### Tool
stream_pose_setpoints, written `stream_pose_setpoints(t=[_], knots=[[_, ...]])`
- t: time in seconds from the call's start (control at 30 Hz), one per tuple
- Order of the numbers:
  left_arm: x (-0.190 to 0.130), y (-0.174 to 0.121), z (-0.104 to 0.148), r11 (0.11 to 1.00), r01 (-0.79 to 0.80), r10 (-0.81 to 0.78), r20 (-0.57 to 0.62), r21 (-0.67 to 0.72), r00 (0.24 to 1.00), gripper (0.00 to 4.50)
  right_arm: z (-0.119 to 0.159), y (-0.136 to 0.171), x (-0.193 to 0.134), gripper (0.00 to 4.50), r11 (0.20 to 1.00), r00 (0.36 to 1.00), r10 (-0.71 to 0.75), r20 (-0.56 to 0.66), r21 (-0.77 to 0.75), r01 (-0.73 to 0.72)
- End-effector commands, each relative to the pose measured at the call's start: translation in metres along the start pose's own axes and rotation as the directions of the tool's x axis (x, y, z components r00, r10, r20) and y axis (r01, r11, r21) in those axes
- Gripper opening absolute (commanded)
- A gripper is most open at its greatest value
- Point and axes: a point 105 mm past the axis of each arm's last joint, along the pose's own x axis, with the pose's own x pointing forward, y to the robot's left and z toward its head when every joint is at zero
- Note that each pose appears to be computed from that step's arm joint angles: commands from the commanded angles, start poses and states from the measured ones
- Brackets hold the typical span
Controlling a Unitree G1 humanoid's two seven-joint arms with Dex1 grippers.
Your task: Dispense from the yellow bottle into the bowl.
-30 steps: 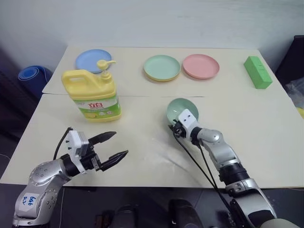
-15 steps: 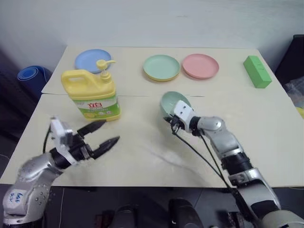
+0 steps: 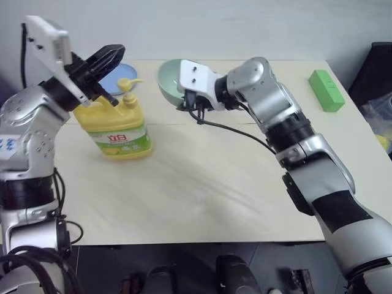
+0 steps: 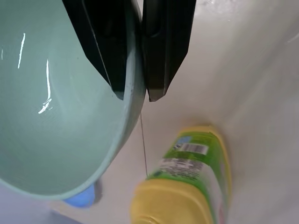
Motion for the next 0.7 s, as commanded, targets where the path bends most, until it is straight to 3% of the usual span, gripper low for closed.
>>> stream_pose_setpoints(t=[0.03,0.27,0.5,0.7], knots=[[0.009,0.009,0.005,0.995,-0.056,0.058,-0.017,0.085,0.998,0.02,0.022,-0.006,0.009,0.0,0.999,0.999,-0.019,0.049,-0.039,0.021],[0.007,0.017,-0.013,0.988,-0.124,0.135,-0.126,0.09,0.983,0.02,0.039,-0.003,0.027,0.0,0.999,0.996,-0.014,0.085,-0.034,0.017],[-0.005,0.024,0.006,0.979,-0.204,0.204,-0.013,0.012,0.979,0.02,0.064,0.0,0.034,0.0,0.998,0.991,0.006,0.137,-0.068,0.004],[-0.029,0.029,-0.005,0.972,-0.234,0.233,-0.102,0.009,0.967,0.02,0.075,0.013,0.043,0.0,0.995,0.984,0.061,0.168,-0.092,-0.046]])
